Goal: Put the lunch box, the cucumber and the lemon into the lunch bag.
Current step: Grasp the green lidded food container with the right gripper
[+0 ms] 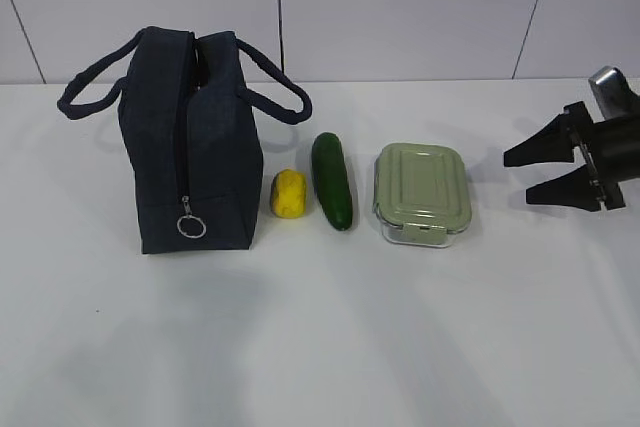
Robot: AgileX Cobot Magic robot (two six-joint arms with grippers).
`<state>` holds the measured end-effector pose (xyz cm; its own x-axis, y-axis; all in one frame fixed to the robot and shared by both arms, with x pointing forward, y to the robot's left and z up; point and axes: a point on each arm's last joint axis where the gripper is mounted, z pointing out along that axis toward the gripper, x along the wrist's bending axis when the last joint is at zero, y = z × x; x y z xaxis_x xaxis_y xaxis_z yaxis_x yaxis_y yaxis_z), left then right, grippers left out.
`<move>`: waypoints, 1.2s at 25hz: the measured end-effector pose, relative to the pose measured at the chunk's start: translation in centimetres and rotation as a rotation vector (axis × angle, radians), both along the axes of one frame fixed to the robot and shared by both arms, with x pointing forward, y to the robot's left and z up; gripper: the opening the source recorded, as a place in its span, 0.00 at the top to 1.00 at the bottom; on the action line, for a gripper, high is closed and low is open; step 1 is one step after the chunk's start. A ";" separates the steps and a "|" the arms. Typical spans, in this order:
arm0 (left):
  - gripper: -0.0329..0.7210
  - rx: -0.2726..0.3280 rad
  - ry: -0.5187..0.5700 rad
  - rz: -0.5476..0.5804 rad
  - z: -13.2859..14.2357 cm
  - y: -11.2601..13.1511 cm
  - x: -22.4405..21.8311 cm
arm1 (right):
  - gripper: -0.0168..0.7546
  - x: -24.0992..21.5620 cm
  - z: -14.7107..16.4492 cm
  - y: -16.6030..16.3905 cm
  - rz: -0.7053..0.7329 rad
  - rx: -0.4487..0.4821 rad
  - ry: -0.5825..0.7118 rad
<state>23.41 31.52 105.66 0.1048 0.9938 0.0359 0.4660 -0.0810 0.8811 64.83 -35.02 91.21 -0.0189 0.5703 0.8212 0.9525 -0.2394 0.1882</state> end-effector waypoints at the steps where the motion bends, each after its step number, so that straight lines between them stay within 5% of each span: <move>1: 0.64 -0.001 0.000 -0.001 0.0 0.0 0.0 | 0.23 0.0 -0.2 0.2 0.005 0.001 0.005; 30: 0.64 -0.001 0.000 -0.001 0.0 0.0 0.0 | 0.23 2.4 -1.7 4.3 0.108 0.007 -0.013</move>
<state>23.41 31.51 105.66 0.1058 0.9938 0.0345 0.4662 -0.0803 0.8810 67.18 -30.70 89.48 -0.0908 0.5583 0.8247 0.9702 -0.1372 0.1997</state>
